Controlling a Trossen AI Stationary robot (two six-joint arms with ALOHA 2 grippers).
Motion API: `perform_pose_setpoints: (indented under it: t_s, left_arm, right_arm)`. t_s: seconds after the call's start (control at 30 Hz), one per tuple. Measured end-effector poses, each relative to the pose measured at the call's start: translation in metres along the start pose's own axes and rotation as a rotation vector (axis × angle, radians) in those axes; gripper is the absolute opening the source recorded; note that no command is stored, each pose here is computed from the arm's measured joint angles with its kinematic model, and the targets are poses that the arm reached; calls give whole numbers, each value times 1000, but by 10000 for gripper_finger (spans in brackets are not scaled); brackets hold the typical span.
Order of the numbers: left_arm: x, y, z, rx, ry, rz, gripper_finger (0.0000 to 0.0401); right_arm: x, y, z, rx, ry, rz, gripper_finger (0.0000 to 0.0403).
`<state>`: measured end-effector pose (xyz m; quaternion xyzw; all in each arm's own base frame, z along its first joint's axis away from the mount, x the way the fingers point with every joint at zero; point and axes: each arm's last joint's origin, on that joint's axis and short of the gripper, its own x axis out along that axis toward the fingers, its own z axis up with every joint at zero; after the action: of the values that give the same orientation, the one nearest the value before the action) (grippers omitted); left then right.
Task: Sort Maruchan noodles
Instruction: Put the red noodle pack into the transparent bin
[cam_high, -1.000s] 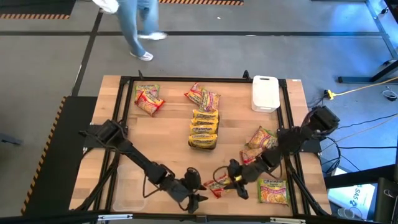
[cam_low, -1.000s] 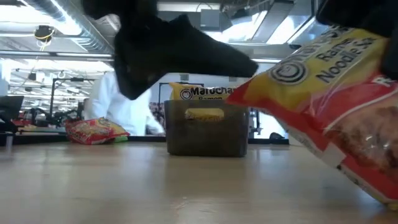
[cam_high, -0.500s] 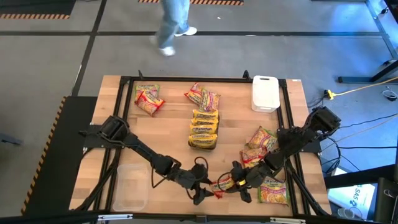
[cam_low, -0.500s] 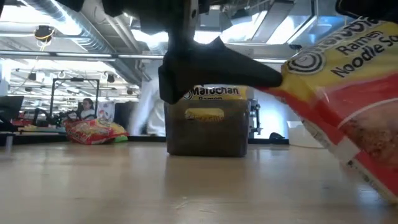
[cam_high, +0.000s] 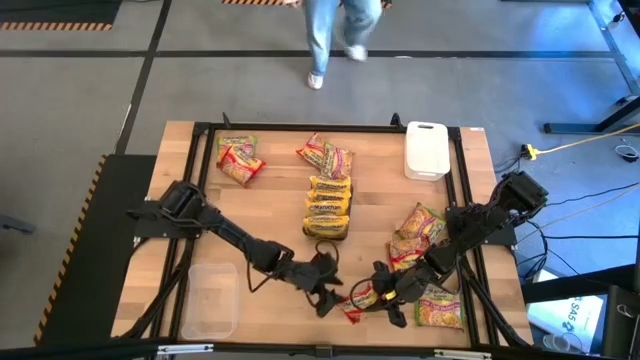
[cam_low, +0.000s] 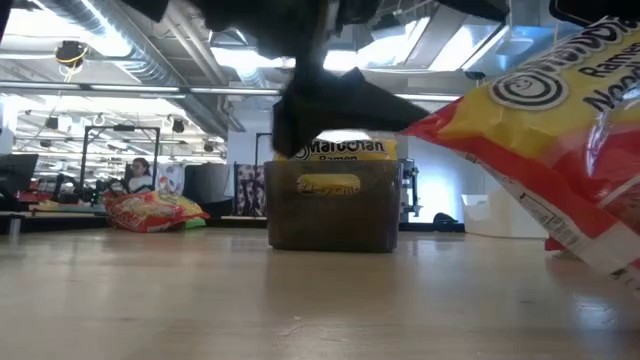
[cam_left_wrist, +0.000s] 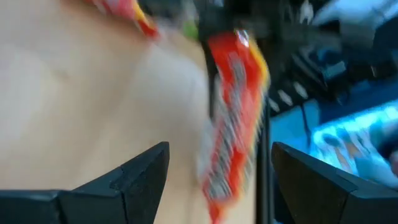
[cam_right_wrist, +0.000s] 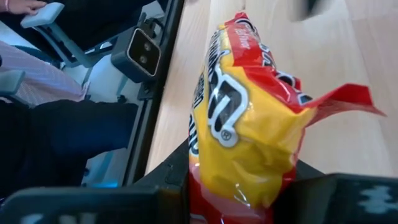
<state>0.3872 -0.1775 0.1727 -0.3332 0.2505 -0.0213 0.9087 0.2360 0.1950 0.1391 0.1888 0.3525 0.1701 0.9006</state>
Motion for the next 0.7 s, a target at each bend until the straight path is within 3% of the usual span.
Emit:
perform_pose_setpoints:
  t_s: [0.13,0.27,0.7]
  left_arm:
    - [-4,-5,11,61,-79,-15,277]
    - [-2,-10,6,81,-106,-43,277]
    - [10,-4,-9,63,-59,-73,277]
  right_arm:
    - [0,1,1,1,-6,11,99]
    - [0,1,1,-9,-20,10,99]
    - [3,3,28,-55,-126,-23,99]
